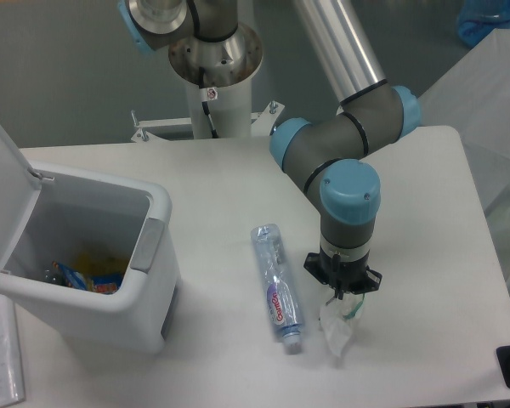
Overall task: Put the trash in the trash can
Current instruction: 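Close the gripper on the clear plastic bag and lift it, then carry the bag over the white trash bin opening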
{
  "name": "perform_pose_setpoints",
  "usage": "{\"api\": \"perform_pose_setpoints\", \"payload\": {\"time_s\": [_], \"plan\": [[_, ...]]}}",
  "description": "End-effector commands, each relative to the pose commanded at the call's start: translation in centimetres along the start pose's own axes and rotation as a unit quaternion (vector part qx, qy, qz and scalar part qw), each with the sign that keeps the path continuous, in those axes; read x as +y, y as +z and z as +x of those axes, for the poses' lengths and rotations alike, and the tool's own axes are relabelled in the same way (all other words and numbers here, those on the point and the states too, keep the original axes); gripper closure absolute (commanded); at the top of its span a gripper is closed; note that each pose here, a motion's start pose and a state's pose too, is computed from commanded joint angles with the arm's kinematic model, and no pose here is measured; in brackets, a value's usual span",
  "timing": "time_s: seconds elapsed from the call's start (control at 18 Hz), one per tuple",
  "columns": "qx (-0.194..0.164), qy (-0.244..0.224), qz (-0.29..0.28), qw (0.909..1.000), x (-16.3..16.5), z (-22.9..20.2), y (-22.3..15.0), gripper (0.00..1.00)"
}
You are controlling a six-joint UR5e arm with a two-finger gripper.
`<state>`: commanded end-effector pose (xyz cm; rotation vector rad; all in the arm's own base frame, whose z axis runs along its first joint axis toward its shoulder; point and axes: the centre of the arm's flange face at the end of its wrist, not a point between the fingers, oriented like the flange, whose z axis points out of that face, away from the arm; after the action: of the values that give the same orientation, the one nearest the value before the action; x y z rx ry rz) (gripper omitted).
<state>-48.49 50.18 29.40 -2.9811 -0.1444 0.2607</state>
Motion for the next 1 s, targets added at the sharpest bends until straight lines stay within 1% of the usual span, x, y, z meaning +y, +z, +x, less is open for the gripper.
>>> {"api": "perform_pose_setpoints", "payload": {"time_s": [0.11,0.22,0.33,0.44,0.56,0.67,1.0], "plan": [[0.004,-0.025,0.035,0.9991,-1.1,-0.9,-1.8,1.0],[0.017,-0.045,0.077,0.9959,-1.9,-1.2,-3.9,1.0],[0.026,-0.047,0.113,0.9921,-2.2,-0.9,-6.7,1.0],[0.03,-0.045,0.134,0.9894,-2.3,-0.5,-8.5,1.0],[0.031,-0.048,0.157,0.986,-2.7,0.6,-11.2,1.0],[0.034,-0.051,0.189,0.9802,-3.1,2.1,-14.9,1.0],[0.056,-0.025,0.266,0.9621,-4.7,7.6,-23.0,1.0]]}}
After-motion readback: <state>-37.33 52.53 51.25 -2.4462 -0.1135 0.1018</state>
